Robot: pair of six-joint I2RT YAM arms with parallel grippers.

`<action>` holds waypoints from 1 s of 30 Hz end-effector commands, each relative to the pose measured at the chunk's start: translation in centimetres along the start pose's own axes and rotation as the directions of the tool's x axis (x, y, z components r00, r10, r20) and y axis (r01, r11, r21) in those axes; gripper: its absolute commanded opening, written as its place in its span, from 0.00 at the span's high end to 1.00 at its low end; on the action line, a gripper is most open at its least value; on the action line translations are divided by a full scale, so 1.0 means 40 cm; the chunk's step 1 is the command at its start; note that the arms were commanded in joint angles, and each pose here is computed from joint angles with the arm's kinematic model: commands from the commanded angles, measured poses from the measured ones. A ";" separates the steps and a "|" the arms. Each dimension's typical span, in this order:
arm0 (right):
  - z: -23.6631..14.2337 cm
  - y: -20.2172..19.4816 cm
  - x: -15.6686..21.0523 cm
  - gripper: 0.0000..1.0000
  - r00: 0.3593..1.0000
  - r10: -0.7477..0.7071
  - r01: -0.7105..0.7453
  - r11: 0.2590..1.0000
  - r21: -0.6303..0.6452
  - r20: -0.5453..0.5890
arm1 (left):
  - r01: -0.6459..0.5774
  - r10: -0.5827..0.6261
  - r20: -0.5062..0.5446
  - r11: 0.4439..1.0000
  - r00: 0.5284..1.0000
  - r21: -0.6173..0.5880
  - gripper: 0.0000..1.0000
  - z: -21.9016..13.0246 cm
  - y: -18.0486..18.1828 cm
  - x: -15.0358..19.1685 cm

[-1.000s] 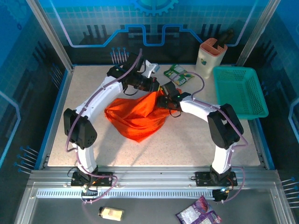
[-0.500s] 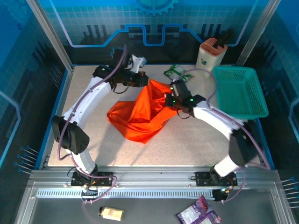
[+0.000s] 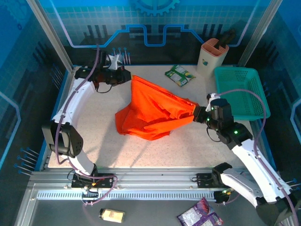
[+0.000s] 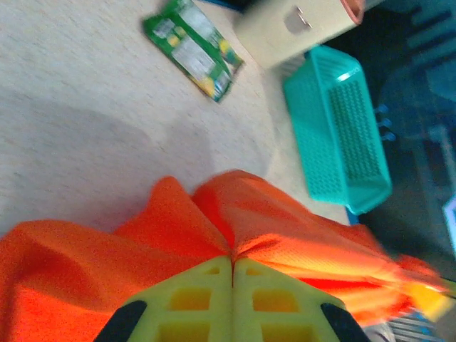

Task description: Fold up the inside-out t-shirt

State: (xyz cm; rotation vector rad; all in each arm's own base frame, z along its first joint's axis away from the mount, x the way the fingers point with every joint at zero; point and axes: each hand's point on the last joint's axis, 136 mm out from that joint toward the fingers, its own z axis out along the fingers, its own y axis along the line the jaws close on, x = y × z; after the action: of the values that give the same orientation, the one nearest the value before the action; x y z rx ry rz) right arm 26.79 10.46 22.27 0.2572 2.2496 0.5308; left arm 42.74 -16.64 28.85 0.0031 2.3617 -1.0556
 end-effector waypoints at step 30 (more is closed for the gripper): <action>0.307 0.259 0.315 0.75 0.834 -0.274 0.242 0.962 -0.129 -0.478 | -0.031 0.033 -0.188 0.999 0.982 0.014 0.96 0.267 -0.055 0.125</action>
State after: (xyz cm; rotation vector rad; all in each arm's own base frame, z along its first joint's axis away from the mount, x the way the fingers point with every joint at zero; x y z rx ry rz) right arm 26.33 27.25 10.30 -0.2506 2.7445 0.6163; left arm 43.18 -26.81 21.52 0.1665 2.5219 -1.1008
